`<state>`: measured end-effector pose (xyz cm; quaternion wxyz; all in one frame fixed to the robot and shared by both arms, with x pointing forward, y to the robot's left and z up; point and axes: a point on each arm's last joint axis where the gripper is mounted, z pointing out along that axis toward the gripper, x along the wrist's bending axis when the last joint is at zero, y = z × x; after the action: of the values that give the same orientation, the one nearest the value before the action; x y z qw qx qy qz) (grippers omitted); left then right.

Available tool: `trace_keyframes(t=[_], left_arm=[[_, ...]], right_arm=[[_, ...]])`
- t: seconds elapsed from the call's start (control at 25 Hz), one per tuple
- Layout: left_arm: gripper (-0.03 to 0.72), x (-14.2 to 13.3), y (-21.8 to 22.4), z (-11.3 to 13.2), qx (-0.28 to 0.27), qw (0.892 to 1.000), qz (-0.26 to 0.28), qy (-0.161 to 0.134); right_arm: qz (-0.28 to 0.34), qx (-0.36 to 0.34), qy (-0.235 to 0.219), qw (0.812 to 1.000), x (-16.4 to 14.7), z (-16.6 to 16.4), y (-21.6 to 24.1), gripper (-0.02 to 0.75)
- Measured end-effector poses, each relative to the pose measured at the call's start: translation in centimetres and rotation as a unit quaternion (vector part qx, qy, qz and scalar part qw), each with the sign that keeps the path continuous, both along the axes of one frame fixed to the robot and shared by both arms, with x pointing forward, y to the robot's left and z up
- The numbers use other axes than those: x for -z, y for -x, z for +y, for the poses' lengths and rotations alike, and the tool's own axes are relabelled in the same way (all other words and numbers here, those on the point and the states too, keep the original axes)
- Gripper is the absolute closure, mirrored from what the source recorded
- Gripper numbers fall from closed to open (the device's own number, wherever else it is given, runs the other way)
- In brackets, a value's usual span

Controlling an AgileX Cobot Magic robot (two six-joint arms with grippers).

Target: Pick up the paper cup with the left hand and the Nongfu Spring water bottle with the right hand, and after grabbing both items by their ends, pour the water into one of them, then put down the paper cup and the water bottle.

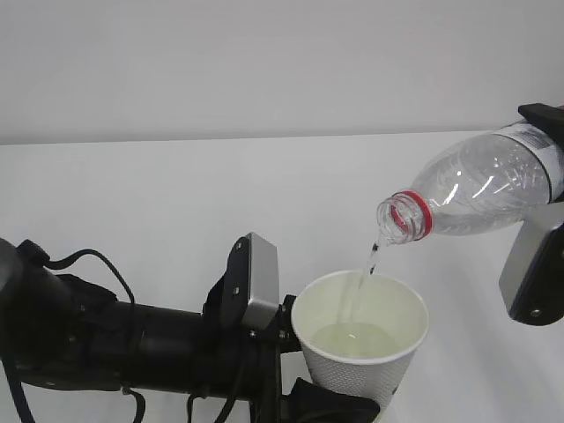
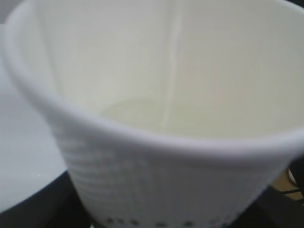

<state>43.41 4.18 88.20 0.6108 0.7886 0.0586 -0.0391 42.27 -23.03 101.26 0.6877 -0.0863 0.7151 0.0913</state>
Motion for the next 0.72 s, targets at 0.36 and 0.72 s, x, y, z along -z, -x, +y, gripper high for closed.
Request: trace_keyframes(t=[0.36, 0.72], left_arm=[[0.184, -0.02, -0.12, 0.00, -0.007, 1.000, 0.002, 0.001], [0.184, -0.02, -0.12, 0.00, -0.007, 1.000, 0.002, 0.001]], right_arm=[[0.000, 0.000, 0.000, 1.000, 0.00, 0.00, 0.00, 0.274], [0.000, 0.000, 0.000, 1.000, 0.00, 0.00, 0.00, 0.274]])
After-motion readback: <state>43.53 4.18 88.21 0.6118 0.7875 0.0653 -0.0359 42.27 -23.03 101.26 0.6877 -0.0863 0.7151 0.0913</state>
